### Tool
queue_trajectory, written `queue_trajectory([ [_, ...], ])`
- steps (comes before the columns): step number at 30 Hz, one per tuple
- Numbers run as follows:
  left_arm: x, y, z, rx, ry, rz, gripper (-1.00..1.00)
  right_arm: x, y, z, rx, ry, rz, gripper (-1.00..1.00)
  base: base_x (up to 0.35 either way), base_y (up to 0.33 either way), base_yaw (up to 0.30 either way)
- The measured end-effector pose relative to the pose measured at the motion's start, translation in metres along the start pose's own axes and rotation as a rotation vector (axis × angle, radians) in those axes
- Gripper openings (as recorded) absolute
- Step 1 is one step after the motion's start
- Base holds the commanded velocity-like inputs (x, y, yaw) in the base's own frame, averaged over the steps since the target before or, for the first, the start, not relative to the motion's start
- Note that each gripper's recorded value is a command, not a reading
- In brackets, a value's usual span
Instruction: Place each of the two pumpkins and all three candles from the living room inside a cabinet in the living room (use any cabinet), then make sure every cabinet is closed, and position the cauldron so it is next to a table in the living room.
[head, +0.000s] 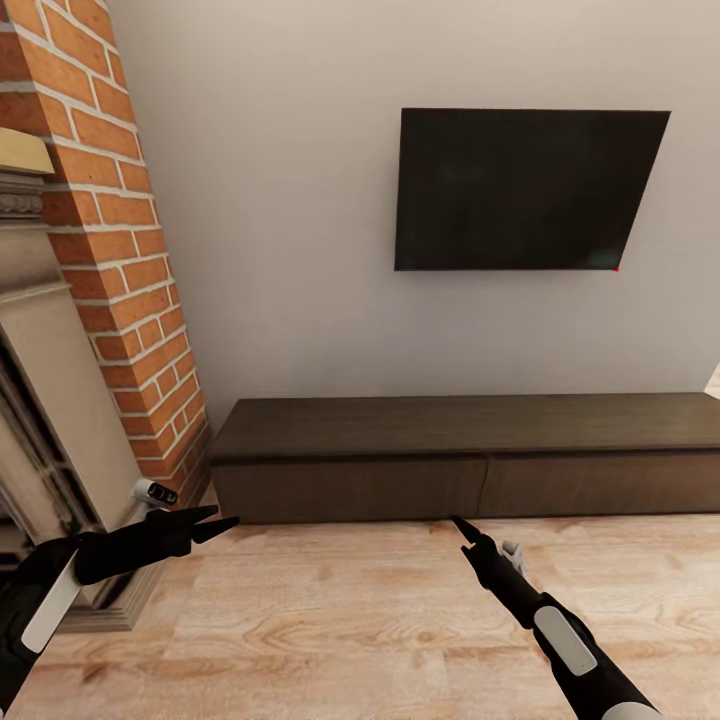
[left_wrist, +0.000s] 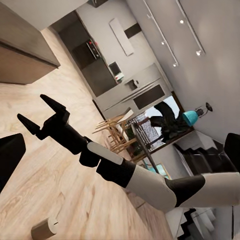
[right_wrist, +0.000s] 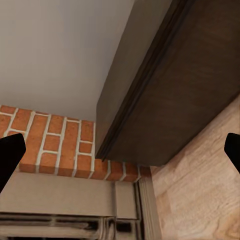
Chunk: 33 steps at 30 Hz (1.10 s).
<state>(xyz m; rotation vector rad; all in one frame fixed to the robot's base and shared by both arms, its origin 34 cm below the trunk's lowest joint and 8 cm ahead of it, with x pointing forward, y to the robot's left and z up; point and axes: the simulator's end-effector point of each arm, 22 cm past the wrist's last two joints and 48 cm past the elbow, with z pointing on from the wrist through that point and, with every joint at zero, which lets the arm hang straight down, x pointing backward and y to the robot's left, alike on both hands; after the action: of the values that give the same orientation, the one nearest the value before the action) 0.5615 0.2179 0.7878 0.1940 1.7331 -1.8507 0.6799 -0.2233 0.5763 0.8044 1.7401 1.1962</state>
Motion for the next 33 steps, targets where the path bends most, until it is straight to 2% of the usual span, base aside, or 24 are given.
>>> queue_trajectory([
  [12, 0.0, -0.002, 0.001, 0.003, 0.003, 0.005, 1.0, 0.002, 0.003, 0.0, -0.015, 0.008, 0.007, 1.0, 0.0, 0.0, 0.0],
  [16, -0.001, -0.004, 0.001, 0.01, 0.001, 0.006, 1.0, 0.007, 0.014, 0.0, -0.066, 0.031, 0.025, 1.0, 0.0, 0.0, 0.0],
  [19, -0.002, -0.016, 0.001, 0.067, -0.006, 0.004, 1.0, 0.015, 0.025, 0.0, -0.106, 0.061, 0.042, 1.0, 0.0, 0.0, 0.0],
  [23, -0.001, -0.026, 0.0, 0.117, -0.001, -0.004, 1.0, 0.016, 0.028, 0.0, -0.121, 0.062, 0.045, 1.0, 0.0, 0.0, 0.0],
  [25, 0.0, -0.028, 0.001, 0.125, 0.001, -0.006, 1.0, 0.015, 0.029, 0.0, -0.127, 0.058, 0.048, 1.0, 0.0, 0.0, 0.0],
  [29, 0.001, -0.028, 0.001, 0.129, 0.004, -0.01, 1.0, 0.014, 0.04, -0.002, -0.178, 0.054, 0.072, 1.0, 0.0, 0.0, 0.0],
  [33, 0.001, -0.028, 0.001, 0.13, 0.003, -0.01, 1.0, 0.013, 0.043, -0.003, -0.192, 0.05, 0.087, 1.0, 0.0, 0.0, 0.0],
])
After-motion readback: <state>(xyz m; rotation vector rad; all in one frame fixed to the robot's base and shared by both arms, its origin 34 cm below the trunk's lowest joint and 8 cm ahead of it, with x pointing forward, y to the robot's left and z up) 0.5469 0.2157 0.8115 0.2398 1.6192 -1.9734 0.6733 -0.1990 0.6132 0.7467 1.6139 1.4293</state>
